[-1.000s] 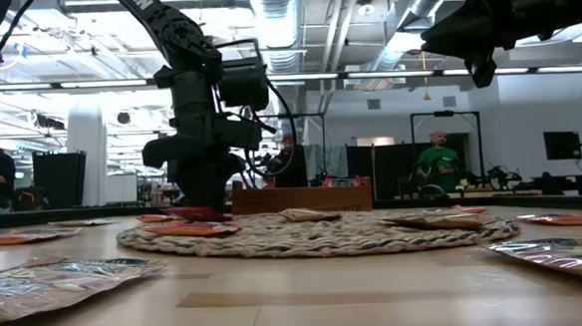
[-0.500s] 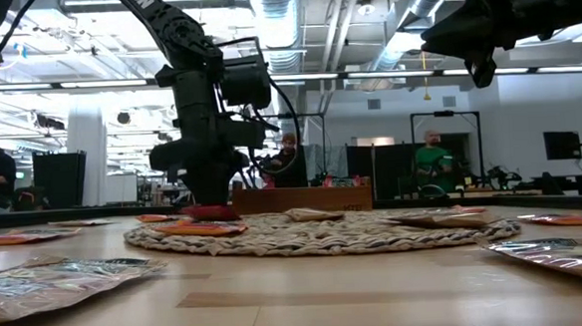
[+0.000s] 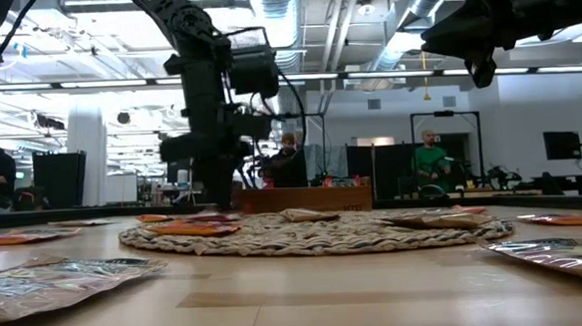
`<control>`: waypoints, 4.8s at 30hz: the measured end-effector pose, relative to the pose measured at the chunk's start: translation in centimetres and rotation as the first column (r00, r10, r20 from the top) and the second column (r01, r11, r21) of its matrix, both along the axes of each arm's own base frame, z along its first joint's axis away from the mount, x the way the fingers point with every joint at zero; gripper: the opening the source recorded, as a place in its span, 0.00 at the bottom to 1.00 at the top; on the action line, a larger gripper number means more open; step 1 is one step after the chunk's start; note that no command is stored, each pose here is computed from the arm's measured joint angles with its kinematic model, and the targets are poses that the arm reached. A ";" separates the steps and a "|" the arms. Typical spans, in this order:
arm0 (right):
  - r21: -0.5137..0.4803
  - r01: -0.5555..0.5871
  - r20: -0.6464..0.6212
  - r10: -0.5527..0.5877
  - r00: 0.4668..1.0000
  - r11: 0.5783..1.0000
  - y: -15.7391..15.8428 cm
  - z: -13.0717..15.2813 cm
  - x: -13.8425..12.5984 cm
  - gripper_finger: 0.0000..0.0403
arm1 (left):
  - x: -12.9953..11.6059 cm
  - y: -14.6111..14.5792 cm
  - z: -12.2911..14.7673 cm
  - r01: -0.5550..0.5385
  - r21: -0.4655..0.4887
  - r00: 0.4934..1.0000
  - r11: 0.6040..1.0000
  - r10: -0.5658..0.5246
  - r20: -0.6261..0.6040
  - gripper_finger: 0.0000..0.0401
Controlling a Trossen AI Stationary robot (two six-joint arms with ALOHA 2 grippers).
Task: Pick & Place Tea
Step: Put the red tea bag into the right section of the wooden organizer
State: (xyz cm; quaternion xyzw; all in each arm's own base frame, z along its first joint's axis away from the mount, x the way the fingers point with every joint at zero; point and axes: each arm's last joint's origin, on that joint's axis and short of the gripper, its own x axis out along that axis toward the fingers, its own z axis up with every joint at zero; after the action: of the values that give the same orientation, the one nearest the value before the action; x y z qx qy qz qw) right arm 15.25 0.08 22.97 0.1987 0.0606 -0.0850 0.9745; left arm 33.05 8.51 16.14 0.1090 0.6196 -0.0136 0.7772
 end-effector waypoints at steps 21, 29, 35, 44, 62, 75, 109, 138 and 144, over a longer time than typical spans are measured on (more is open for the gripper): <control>-0.010 0.001 -0.036 -0.001 0.999 1.000 0.0 -0.5 0.4 0.15 | 3.5 -0.7 12.4 -0.130 -0.028 0.982 0.991 0.133 0.135 0.00; -0.095 -0.036 -0.102 0.026 0.994 0.995 -0.1 0.0 2.8 0.19 | 4.5 -2.1 16.5 -0.141 -0.047 0.950 0.989 0.149 0.276 0.00; -0.168 -0.055 -0.132 0.033 0.991 0.984 -0.5 1.6 5.2 0.30 | 4.8 -3.5 17.4 -0.130 -0.063 0.941 0.990 0.143 0.308 0.00; -0.180 -0.109 -0.221 0.068 0.973 0.978 -1.8 1.6 9.2 0.47 | 4.9 -4.9 17.4 -0.125 -0.083 0.940 0.989 0.145 0.309 0.00; -0.203 -0.182 -0.260 0.126 0.957 0.962 -2.6 2.3 14.3 0.47 | 4.9 -5.1 17.4 -0.142 -0.097 0.936 0.985 0.166 0.311 0.00; -0.208 -0.206 -0.256 0.150 0.955 0.956 -2.6 2.6 15.6 0.40 | 4.9 -5.1 17.4 -0.136 -0.096 0.938 0.986 0.160 0.309 0.00; -0.207 -0.191 -0.289 0.126 0.949 0.960 -3.4 2.4 15.4 0.11 | 5.0 -5.1 17.4 -0.127 -0.114 0.935 0.985 0.157 0.318 0.00; -0.210 -0.195 -0.303 0.126 0.945 0.958 -3.4 2.2 15.3 0.00 | 5.1 -4.9 17.5 -0.147 -0.030 0.929 0.989 0.148 0.338 0.14; -0.221 -0.141 -0.310 0.067 0.948 0.965 -4.4 2.2 15.1 0.00 | 5.0 -4.7 17.5 -0.198 0.053 0.928 0.979 0.170 0.333 0.31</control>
State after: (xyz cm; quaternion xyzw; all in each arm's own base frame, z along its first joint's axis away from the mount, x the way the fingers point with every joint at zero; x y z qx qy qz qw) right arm 30.38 -4.32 25.18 0.0606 0.2073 -0.0690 0.9740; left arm 38.04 3.82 33.63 0.0841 0.4898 0.1041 0.8615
